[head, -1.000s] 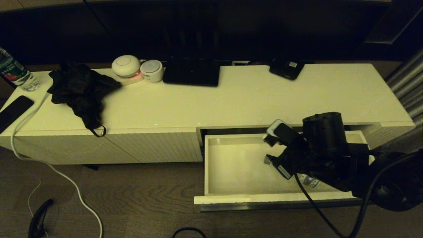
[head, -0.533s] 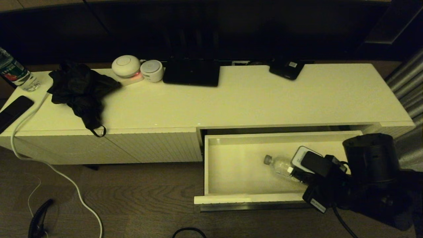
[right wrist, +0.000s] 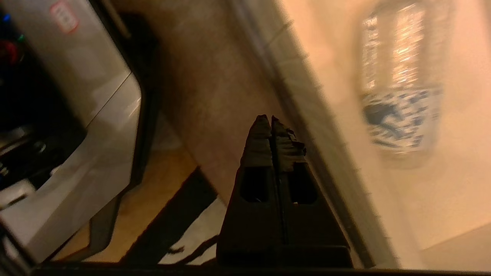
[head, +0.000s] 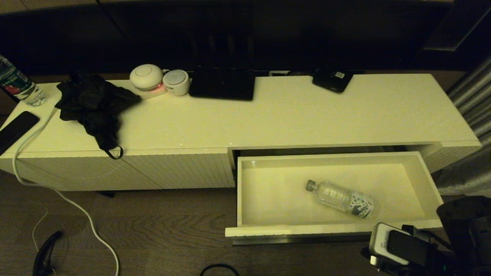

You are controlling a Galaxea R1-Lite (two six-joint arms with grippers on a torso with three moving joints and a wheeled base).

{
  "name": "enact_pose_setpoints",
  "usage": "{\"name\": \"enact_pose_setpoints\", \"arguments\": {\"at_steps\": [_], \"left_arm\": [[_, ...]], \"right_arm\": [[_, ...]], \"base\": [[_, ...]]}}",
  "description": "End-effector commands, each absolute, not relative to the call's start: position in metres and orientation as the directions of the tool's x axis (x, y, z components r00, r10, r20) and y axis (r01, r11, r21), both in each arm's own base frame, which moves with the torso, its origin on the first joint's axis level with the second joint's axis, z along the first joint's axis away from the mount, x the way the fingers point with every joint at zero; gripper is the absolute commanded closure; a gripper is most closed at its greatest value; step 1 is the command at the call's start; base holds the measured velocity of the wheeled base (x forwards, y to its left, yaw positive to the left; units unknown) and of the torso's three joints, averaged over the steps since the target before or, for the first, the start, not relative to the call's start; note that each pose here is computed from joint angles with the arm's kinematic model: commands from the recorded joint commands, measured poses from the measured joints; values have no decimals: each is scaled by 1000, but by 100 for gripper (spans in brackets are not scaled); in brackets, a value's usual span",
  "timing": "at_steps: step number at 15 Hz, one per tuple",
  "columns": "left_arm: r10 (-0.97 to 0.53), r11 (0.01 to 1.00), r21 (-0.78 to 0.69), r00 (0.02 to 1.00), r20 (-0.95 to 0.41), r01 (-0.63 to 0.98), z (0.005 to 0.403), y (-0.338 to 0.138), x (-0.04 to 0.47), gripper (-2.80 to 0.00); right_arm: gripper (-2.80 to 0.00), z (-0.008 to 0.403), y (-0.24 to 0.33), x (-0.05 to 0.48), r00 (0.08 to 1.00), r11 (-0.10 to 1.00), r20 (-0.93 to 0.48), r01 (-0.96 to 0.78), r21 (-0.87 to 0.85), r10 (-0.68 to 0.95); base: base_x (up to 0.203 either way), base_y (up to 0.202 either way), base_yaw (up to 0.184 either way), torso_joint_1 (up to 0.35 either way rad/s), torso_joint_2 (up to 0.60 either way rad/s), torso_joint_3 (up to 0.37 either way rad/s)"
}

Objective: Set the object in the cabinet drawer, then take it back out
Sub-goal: Close the drawer

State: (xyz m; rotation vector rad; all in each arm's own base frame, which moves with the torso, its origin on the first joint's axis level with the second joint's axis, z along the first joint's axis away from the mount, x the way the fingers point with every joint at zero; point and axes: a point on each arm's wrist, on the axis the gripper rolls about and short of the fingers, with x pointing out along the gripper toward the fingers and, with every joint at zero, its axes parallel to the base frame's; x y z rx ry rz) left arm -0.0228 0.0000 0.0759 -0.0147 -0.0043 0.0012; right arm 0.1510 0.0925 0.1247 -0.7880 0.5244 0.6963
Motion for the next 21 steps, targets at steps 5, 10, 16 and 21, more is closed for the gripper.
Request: {"name": "enact_pose_setpoints", "arguments": {"at_steps": [5,10,16,21], "left_arm": [[2,1000,-15,1000,6,-1,76,0,-23,0],[2,1000,-15,1000,6,-1,76,0,-23,0],[2,1000,-15,1000,5,-1,75,0,-23,0],[2,1000,-15,1000,6,-1,76,0,-23,0]], "right_arm": [[0,101,98,164,598,488,-741,-766,-418,305],[0,95,103,188,650,532,-737,-697,-480,187],[0,98,115,215,737,575,-657,-610,-546,158],[0,96,124,234,800,606,-590,-524,-599,108]], "base": [[0,0,0,0,0,0],[0,0,0,0,0,0],[0,0,0,0,0,0],[0,0,0,0,0,0]]}}
